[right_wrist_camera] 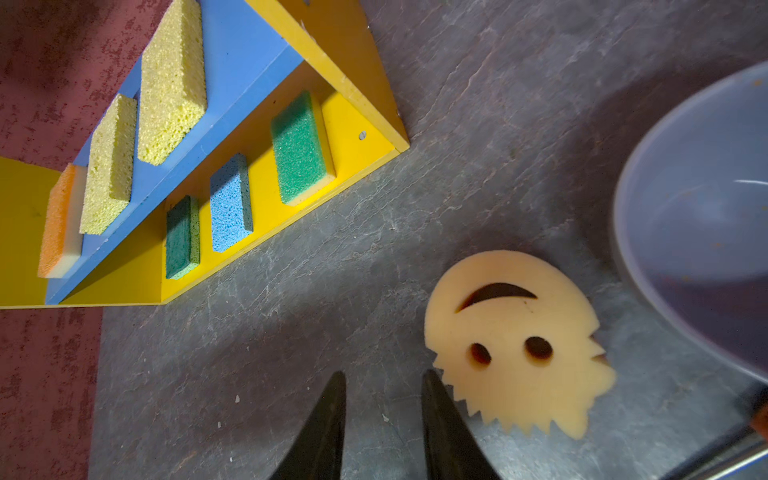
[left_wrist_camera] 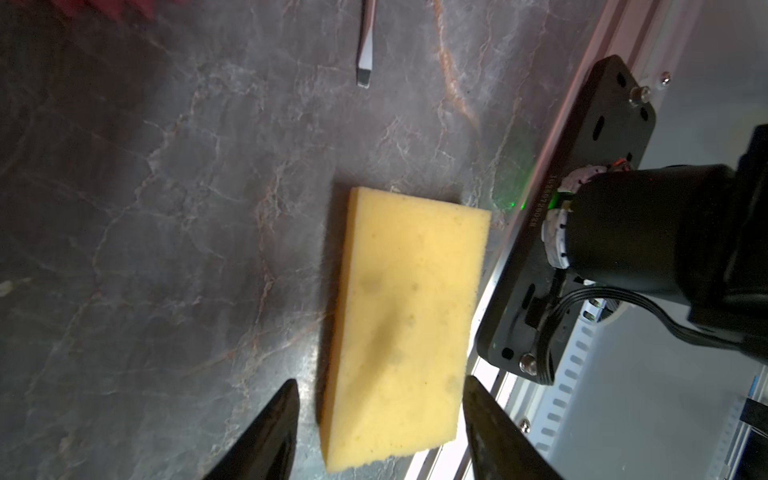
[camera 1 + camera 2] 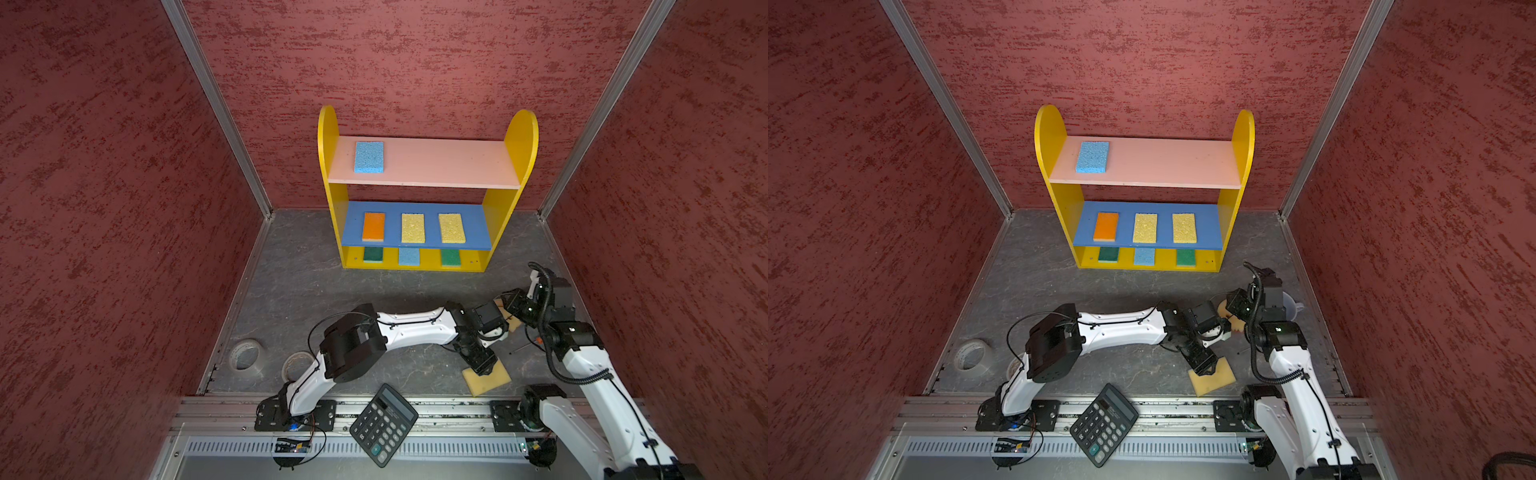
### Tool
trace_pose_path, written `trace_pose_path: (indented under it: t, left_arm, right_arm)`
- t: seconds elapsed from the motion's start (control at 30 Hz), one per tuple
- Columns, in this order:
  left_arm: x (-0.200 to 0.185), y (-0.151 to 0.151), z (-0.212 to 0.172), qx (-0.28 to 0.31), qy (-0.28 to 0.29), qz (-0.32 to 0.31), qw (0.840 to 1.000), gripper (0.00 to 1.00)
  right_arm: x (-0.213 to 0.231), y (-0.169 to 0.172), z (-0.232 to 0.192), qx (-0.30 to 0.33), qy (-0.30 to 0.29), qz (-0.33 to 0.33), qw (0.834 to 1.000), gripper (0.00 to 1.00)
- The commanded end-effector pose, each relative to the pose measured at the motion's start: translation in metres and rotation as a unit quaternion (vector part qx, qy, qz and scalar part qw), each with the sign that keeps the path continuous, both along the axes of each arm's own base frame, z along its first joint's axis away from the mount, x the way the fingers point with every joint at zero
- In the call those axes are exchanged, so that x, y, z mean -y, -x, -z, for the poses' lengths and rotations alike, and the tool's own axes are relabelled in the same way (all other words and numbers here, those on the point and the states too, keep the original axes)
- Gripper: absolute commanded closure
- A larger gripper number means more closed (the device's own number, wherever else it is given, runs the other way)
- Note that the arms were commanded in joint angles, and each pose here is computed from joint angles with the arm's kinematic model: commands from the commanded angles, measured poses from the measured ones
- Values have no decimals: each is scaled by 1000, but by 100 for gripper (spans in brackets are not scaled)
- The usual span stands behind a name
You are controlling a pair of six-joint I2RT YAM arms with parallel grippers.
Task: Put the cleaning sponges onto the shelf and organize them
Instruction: 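Grasp the pale yellow sponge near the calculator with the left gripper, then lift the pale yellow sponge up toward the pink top shelf with the left gripper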
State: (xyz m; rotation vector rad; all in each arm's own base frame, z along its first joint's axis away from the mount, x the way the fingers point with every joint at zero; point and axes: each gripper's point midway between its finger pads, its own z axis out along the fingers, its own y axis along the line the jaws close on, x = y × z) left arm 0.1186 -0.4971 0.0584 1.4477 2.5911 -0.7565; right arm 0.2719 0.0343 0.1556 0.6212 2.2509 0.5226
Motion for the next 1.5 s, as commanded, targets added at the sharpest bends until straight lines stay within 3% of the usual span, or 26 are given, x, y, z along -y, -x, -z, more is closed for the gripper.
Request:
trace_pose_path:
  t: [0.0,0.23,0.37,0.43,0.57,0.73,0.87,1.03,1.13,1.33,1.47]
  left_arm:
    - [5,-2,14,3,-11,-3,1000,44]
    - [3,2,28,-2,-33,-6,999,59]
    - [-1,1,34,0,-39,-11,999,82]
    - [-4,-2,38,6,-48,-18,999,99]
    - [-11,-13,33,31,-57,-41,997,100]
    - [-34,-51,9,70,-54,-105,991,100]
    - [-63,-95,-38,82,-15,-175,981,100]
    - [-97,-141,-125,148,35,-242,958,100]
    - [-114,-163,-178,188,66,-272,941,100]
    - [-151,-204,-288,246,133,-340,898,100]
    - [-169,-221,-370,329,181,-366,851,100]
  right_arm:
    - [10,2,-5,5,19,18,1000,67]
    - [12,4,-5,4,9,28,1000,66]
    - [10,5,-4,9,-2,31,999,65]
    - [10,5,-1,8,-4,31,999,65]
    - [11,7,5,2,-2,34,999,65]
    - [8,4,-17,29,3,16,999,65]
    - [17,4,-44,53,31,27,998,65]
    - [13,-1,-69,82,23,23,996,65]
    - [0,-9,-93,114,18,6,993,57]
    - [-43,-21,-140,161,69,-38,984,50]
    - [-72,-25,-156,181,88,-64,978,51]
